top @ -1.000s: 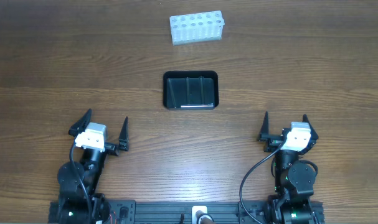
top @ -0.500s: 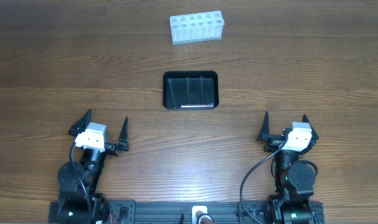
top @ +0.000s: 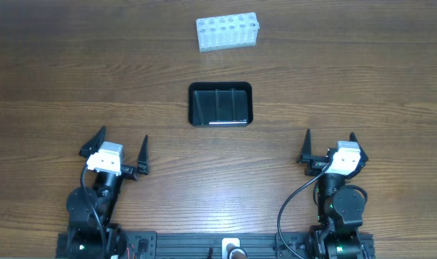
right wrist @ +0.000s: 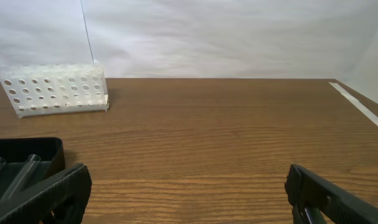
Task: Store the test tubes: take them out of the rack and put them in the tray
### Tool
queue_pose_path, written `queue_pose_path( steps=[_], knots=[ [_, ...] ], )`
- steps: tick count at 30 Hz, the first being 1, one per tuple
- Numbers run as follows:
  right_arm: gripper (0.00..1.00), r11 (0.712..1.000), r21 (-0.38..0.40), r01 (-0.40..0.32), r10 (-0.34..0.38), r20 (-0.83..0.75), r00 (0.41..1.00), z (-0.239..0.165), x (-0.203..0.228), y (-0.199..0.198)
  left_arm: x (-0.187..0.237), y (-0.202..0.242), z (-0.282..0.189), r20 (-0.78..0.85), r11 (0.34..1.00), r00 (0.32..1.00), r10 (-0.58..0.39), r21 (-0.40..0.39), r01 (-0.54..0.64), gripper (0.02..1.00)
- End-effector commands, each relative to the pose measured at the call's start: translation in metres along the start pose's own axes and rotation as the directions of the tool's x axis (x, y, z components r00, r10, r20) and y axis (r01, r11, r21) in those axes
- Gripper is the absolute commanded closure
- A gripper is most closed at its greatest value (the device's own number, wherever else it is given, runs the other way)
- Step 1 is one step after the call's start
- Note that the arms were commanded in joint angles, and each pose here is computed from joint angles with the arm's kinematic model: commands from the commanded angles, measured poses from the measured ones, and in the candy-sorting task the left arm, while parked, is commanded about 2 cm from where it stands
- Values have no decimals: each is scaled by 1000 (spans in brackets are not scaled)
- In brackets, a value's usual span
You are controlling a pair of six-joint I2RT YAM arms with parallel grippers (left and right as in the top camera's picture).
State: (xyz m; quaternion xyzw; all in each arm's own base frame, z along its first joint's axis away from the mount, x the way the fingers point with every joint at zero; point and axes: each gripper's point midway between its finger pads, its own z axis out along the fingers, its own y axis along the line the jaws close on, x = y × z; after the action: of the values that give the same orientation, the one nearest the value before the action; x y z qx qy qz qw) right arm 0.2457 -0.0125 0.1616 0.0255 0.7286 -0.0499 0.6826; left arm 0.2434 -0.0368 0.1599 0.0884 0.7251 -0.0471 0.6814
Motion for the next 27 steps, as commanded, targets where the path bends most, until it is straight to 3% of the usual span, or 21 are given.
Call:
queue_pose_path(
  steps=[1,27],
  knots=[
    [9,1000,14,-10,10,1,1000,0,2,-2,1,-1,0,3,1000,1000,13,7,-13,20],
    [9,1000,14,-10,10,1,1000,0,2,-2,1,-1,0,3,1000,1000,13,7,-13,18]
  ],
)
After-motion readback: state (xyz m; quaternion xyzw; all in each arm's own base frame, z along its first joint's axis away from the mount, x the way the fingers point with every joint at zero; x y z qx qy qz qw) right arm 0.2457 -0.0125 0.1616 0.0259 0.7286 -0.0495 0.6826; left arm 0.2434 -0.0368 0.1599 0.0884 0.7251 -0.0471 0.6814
